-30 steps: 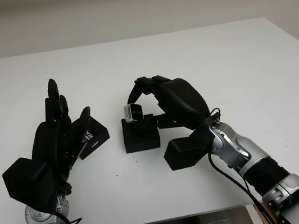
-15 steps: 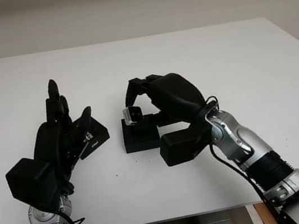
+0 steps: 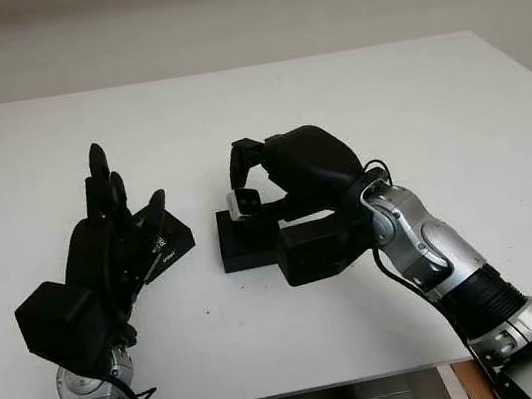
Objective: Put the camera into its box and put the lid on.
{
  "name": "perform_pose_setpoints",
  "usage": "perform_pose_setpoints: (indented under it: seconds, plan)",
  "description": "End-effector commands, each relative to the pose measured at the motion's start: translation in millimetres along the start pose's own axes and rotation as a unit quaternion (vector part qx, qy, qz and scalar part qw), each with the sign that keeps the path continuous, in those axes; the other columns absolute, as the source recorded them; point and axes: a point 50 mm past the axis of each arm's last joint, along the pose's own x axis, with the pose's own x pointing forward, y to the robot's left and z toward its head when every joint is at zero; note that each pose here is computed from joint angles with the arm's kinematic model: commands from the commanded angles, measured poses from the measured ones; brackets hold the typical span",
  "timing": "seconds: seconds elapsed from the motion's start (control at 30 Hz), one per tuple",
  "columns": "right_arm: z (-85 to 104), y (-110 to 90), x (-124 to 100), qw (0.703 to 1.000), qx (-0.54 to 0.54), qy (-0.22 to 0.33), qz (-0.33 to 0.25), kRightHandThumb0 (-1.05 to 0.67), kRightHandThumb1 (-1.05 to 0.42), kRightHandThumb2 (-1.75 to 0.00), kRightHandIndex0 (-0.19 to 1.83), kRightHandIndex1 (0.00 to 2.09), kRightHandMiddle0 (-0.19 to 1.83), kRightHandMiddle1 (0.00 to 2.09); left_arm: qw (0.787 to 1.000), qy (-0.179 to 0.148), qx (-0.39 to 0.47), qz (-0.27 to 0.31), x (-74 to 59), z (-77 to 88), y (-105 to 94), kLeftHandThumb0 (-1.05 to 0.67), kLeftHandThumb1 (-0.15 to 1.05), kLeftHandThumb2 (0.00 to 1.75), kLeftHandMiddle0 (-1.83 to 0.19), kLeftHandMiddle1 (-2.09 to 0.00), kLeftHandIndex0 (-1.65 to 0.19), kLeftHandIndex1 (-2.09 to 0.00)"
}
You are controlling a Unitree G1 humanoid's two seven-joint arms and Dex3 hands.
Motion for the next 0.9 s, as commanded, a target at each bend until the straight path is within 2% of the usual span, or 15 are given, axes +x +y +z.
perform_pose_setpoints:
  seconds: [0.0,0.17,0.33,0.87]
  plan:
    - [3.7,-4.8,0.7,1.000,-0.004,0.004,-0.005,-0.44,-1.05,-0.09,0.53,0.38,0.35,1.96,1.000,-0.007,0.000,0.001,-2.1,3.1,0.0,-0.57,1.05,0.39,0.17,-0.05,0.19,-0.03]
    - [5.8,-0.4,-0.7,1.000,0.004,0.028,0.004,-0.40,-1.05,-0.11,0.53,0.45,0.32,2.09,1.000,-0.005,-0.001,0.002,-2.6,2.4,0.2,-0.58,1.05,0.39,0.18,-0.05,0.19,-0.02]
    - [7.2,5.7,-2.4,0.999,0.013,0.039,0.011,-0.39,-1.05,-0.11,0.53,0.46,0.29,2.09,1.000,-0.004,0.003,0.003,-2.5,2.1,-1.1,-0.59,1.05,0.40,0.17,-0.05,0.19,-0.02]
    - [9.8,12.4,-7.7,0.997,0.023,0.044,0.052,-0.40,-1.05,-0.09,0.51,0.56,0.41,2.09,1.000,0.002,-0.009,0.006,-4.9,1.0,-3.3,-0.59,1.05,0.39,0.18,-0.05,0.19,-0.02]
